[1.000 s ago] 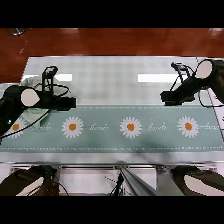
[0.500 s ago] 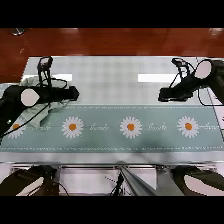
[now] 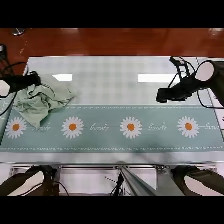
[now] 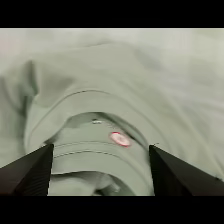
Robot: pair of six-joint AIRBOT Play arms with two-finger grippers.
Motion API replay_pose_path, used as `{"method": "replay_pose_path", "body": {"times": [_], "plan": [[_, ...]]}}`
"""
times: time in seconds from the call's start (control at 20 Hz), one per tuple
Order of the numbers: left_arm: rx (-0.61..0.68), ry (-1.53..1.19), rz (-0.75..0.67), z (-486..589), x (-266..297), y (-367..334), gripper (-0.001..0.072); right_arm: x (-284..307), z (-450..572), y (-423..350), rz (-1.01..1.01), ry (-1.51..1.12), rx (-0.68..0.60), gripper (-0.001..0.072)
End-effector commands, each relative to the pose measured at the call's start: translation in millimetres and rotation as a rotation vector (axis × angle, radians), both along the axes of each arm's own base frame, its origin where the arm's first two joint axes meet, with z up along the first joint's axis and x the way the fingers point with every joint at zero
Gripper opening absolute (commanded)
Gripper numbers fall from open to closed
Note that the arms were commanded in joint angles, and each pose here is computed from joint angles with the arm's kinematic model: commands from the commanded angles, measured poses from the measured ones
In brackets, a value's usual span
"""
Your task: Fold the shirts.
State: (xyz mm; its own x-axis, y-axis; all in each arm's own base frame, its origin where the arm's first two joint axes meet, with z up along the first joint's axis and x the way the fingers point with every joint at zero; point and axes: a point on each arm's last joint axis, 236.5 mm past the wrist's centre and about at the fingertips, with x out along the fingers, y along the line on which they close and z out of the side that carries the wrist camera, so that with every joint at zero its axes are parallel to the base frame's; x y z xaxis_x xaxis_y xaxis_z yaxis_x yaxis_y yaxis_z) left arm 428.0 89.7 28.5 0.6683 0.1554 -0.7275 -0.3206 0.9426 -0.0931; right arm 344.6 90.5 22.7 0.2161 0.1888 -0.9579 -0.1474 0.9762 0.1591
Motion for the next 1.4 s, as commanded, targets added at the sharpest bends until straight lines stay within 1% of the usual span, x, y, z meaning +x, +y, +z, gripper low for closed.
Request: {"method": "replay_pose_path", "body": {"times": [0.0,0.1,0.25,0.4,0.45,0.55,0.6,0.65,0.7,0.8,0.9,1.05,1.15,1.25,1.35], "plan": [[-0.215,0.087,0.202,-58,-10,40,0.0698,-4,16,18,0.022,-0.046,0.02,0.0626],[-0.259,0.159,0.156,-89,-10,26,0.0698,-4,18,24,0.019,-0.058,0.032,0.0626],[-0.282,0.272,0.109,-123,-19,6,0.0698,1,20,28,0.0,-0.074,0.052,0.0626],[-0.303,0.337,0.088,-124,-28,-2,0.0694,1,21,28,-0.002,-0.076,0.052,0.0626],[-0.311,0.359,0.083,-124,-32,-5,0.0667,1,21,28,-0.002,-0.073,0.052,0.0626],[-0.315,0.414,0.047,-129,-43,-11,0.0476,1,21,28,-0.002,-0.075,0.053,0.0626],[-0.311,0.444,0.017,-132,-49,-16,0.0365,1,21,28,-0.002,-0.075,0.053,0.0625],[-0.311,0.473,-0.011,-134,-55,-20,0.0134,0,21,29,-0.002,-0.073,0.056,0.0625],[-0.305,0.498,-0.045,-135,-59,-24,0.0025,0,21,31,-0.003,-0.07,0.063,0.0625],[-0.324,0.512,-0.061,-129,-60,-32,0.0024,-2,22,34,-0.003,-0.063,0.08,0.0625],[-0.359,0.442,-0.11,-102,-43,-47,0.0024,-3,30,35,-0.003,-0.084,0.089,0.0625],[-0.435,0.162,-0.18,-8,9,-74,0.0024,-4,53,33,-0.003,-0.156,0.098,0.0625],[-0.472,-0.055,-0.264,78,34,-100,0.0024,-7,71,32,-0.008,-0.21,0.112,0.0625],[-0.459,-0.227,-0.357,159,40,-124,0.0024,-12,89,31,-0.015,-0.257,0.127,0.0625],[-0.416,-0.358,-0.446,228,35,-149,0.0024,-19,108,31,-0.016,-0.305,0.144,0.0625]]}}
